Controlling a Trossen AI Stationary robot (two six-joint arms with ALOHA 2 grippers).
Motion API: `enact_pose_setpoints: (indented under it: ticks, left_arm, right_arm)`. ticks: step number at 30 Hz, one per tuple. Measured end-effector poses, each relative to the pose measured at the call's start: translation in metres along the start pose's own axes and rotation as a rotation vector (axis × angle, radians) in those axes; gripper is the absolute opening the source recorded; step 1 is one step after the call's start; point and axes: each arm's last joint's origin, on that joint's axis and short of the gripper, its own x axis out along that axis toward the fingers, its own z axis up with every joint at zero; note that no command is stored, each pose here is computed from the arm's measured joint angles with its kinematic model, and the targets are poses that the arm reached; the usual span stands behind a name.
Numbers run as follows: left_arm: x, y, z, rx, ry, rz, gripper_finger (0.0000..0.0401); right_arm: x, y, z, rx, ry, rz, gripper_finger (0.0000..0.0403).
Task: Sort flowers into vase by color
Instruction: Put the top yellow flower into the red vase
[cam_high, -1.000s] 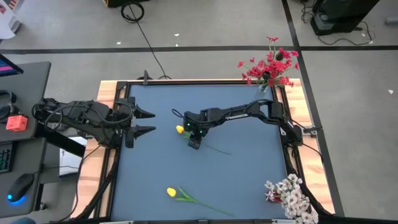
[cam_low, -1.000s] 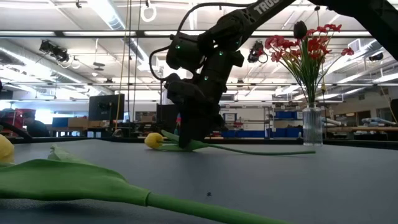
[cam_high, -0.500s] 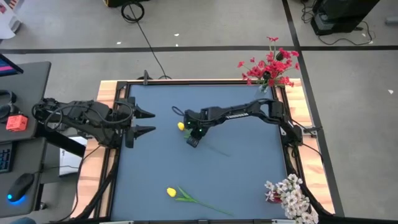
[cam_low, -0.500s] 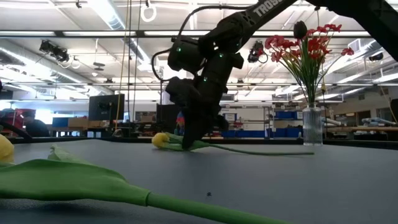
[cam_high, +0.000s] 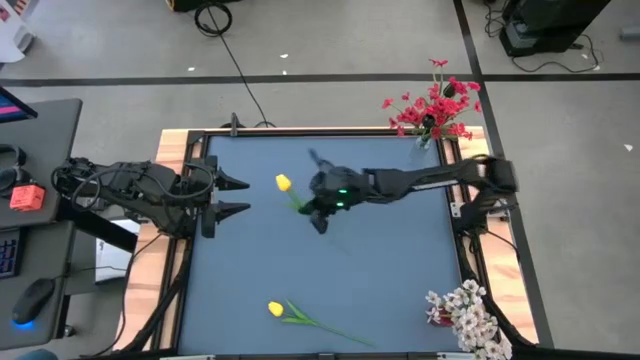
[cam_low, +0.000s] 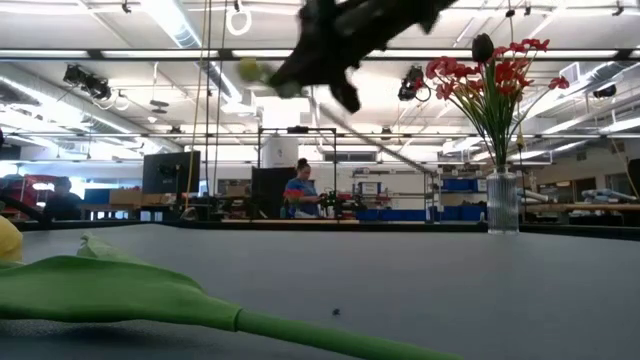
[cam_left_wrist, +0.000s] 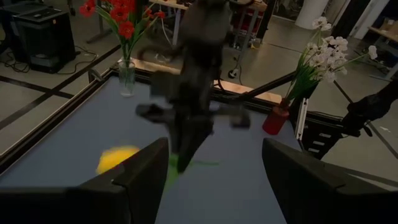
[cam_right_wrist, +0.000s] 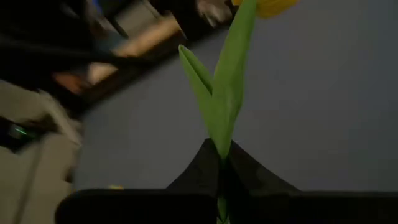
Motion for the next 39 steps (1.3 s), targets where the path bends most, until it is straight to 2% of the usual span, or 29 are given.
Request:
enact_pose_setpoints:
  ticks: [4,8,14,23,32,39]
  left_arm:
    - [0.000,0.000,0.000,0.000,0.000,0.000,0.0266]
    - [0.000,0.000,0.000,0.000,0.000,0.000,0.0266]
    - [0.000,0.000,0.000,0.000,0.000,0.000,0.0266]
    - [0.000,0.000,0.000,0.000,0.000,0.000,0.0266]
    - [0.000,0.000,0.000,0.000,-0.001,0.000,0.0266]
    - [0.000,0.000,0.000,0.000,-0.001,0.000,0.0266]
  right_arm:
    - [-0.031,0.005,-0.023,0.037,-0.136,0.114,0.0012]
    - [-0.067,0.016,-0.038,0.038,-0.270,0.282,0.0012]
    - [-0.107,0.032,-0.054,-0.021,-0.316,0.497,0.0012]
    - [-0.164,0.057,-0.090,-0.113,-0.303,0.725,0.0012]
    - [-0.213,0.043,-0.144,-0.142,-0.237,0.928,0.0012]
    - [-0.229,0.034,-0.170,-0.183,-0.158,1.065,0.0012]
